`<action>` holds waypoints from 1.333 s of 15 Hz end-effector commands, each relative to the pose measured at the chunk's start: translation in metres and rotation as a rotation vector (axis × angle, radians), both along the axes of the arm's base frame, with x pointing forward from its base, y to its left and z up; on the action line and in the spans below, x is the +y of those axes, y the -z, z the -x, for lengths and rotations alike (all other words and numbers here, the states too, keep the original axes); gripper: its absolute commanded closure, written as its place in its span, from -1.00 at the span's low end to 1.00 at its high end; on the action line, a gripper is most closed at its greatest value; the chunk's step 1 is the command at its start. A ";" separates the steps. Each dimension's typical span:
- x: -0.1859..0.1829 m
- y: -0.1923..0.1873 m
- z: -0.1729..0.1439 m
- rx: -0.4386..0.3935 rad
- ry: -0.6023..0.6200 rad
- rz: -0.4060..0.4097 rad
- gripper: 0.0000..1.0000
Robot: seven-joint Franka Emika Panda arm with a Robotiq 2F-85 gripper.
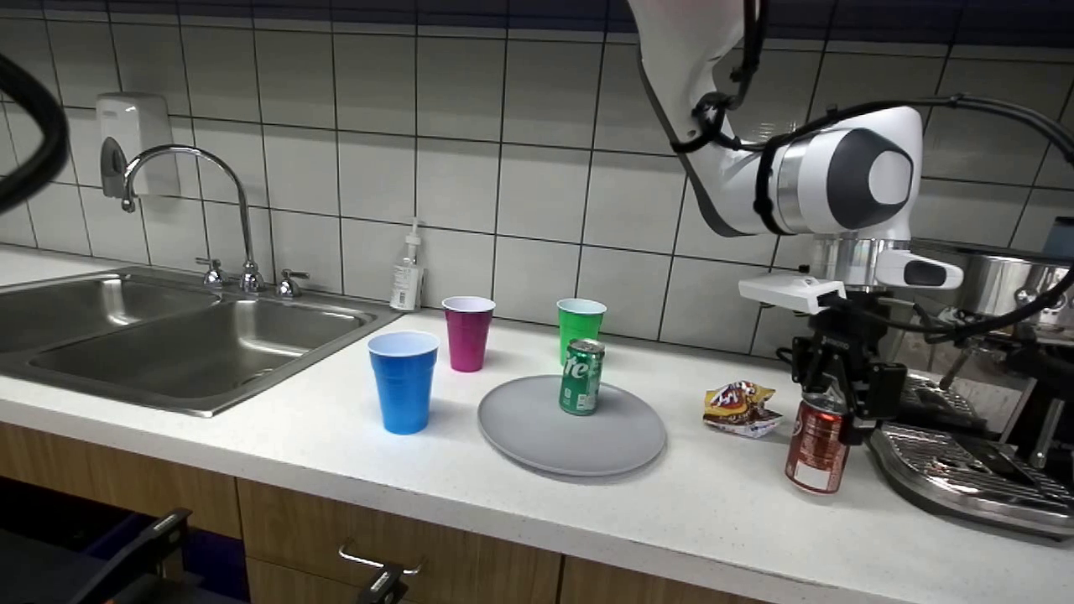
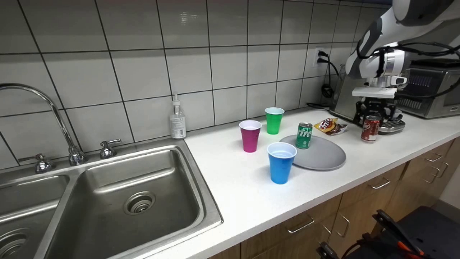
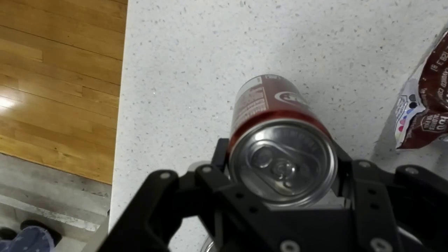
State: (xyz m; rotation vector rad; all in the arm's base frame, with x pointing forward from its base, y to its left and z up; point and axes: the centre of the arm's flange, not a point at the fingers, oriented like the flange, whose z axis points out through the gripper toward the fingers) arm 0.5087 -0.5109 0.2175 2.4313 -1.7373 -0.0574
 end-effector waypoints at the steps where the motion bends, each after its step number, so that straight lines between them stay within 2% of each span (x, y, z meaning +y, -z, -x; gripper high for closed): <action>1: -0.019 -0.005 -0.015 0.003 0.014 -0.019 -0.80; 3: -0.019 -0.009 -0.015 0.004 0.014 -0.019 -0.99; 12: 0.002 -0.056 0.002 -0.036 -0.012 -0.015 -1.00; 17: 0.034 -0.088 0.015 -0.060 -0.044 -0.023 -1.00; 20: 0.066 -0.099 0.022 -0.060 -0.078 -0.043 -1.00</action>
